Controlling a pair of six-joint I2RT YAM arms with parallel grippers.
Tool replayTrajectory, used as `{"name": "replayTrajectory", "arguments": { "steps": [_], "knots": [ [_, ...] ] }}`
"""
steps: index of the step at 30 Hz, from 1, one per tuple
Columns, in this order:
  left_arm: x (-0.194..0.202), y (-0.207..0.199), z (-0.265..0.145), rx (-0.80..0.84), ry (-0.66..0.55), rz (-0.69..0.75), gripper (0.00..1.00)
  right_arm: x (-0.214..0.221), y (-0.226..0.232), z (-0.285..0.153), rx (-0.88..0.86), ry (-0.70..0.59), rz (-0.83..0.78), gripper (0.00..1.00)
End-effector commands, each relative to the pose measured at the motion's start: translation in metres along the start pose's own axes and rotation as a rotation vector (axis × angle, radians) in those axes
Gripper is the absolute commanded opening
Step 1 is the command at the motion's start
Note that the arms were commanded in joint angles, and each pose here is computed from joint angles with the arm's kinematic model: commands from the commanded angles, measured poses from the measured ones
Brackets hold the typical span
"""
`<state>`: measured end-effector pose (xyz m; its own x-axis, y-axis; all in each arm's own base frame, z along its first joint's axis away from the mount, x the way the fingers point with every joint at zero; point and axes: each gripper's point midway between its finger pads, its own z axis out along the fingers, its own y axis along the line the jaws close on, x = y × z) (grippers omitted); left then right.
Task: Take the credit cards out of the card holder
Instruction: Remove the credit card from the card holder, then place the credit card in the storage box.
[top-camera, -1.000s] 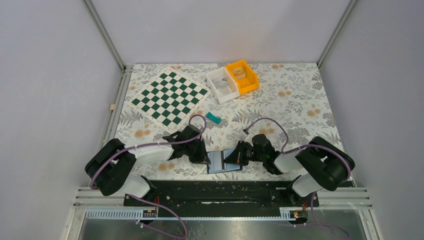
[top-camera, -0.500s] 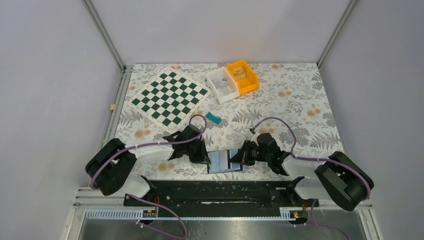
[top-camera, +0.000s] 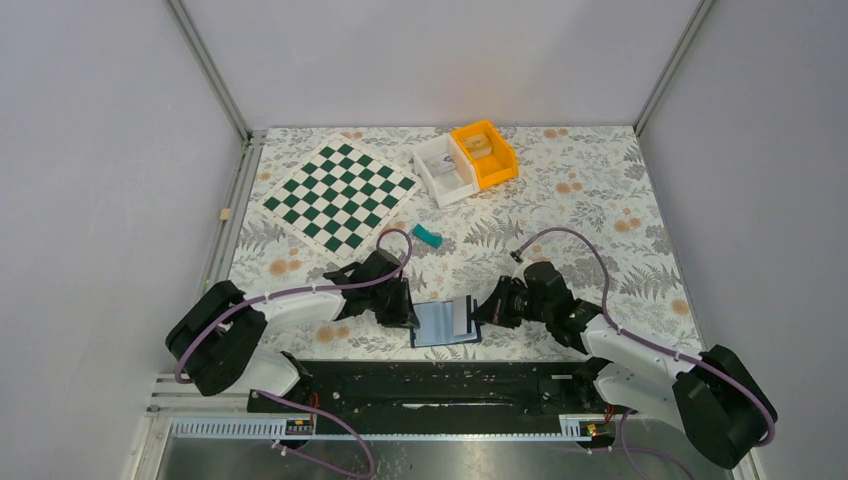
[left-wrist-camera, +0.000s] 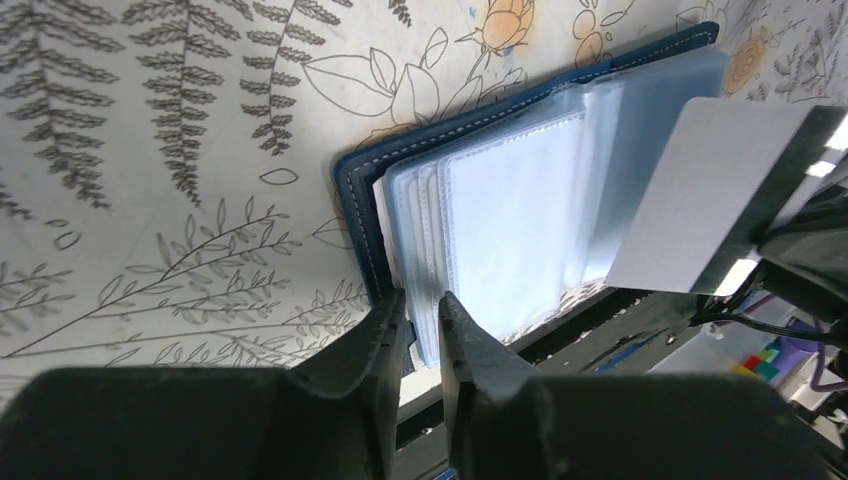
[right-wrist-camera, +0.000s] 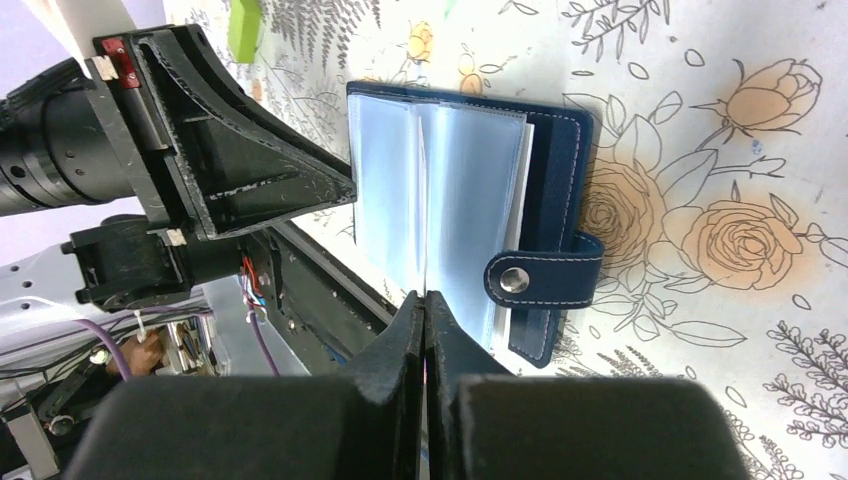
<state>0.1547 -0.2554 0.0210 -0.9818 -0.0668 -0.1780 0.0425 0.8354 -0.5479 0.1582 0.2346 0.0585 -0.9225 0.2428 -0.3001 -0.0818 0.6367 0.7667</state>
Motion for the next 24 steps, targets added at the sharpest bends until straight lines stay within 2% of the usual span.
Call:
{"name": "replayTrajectory", "arguments": {
  "steps": [1, 6, 11, 15, 20, 24],
  "knots": [
    [-0.018, -0.015, -0.018, 0.021, -0.081, 0.082, 0.22, -0.015, 0.015, -0.009, 0.010, -0.036, -0.004, 0.00],
    [-0.046, -0.044, -0.044, 0.099, -0.219, 0.163, 0.34, -0.022, 0.034, -0.019, -0.006, -0.037, 0.056, 0.00],
    [-0.064, -0.073, -0.068, 0.205, -0.373, 0.313, 0.39, -0.025, 0.044, -0.028, -0.004, -0.052, 0.131, 0.00],
    [-0.068, -0.099, -0.092, 0.227, -0.586, 0.592, 0.42, -0.029, 0.045, -0.032, 0.013, -0.074, 0.204, 0.00],
    [-0.048, -0.136, -0.118, 0.306, -0.783, 0.962, 0.45, -0.034, 0.059, -0.039, -0.028, -0.092, 0.231, 0.00],
    [-0.032, -0.143, -0.119, 0.286, -0.858, 1.178, 0.49, -0.038, 0.063, -0.045, -0.034, -0.115, 0.227, 0.00]
  ]
}}
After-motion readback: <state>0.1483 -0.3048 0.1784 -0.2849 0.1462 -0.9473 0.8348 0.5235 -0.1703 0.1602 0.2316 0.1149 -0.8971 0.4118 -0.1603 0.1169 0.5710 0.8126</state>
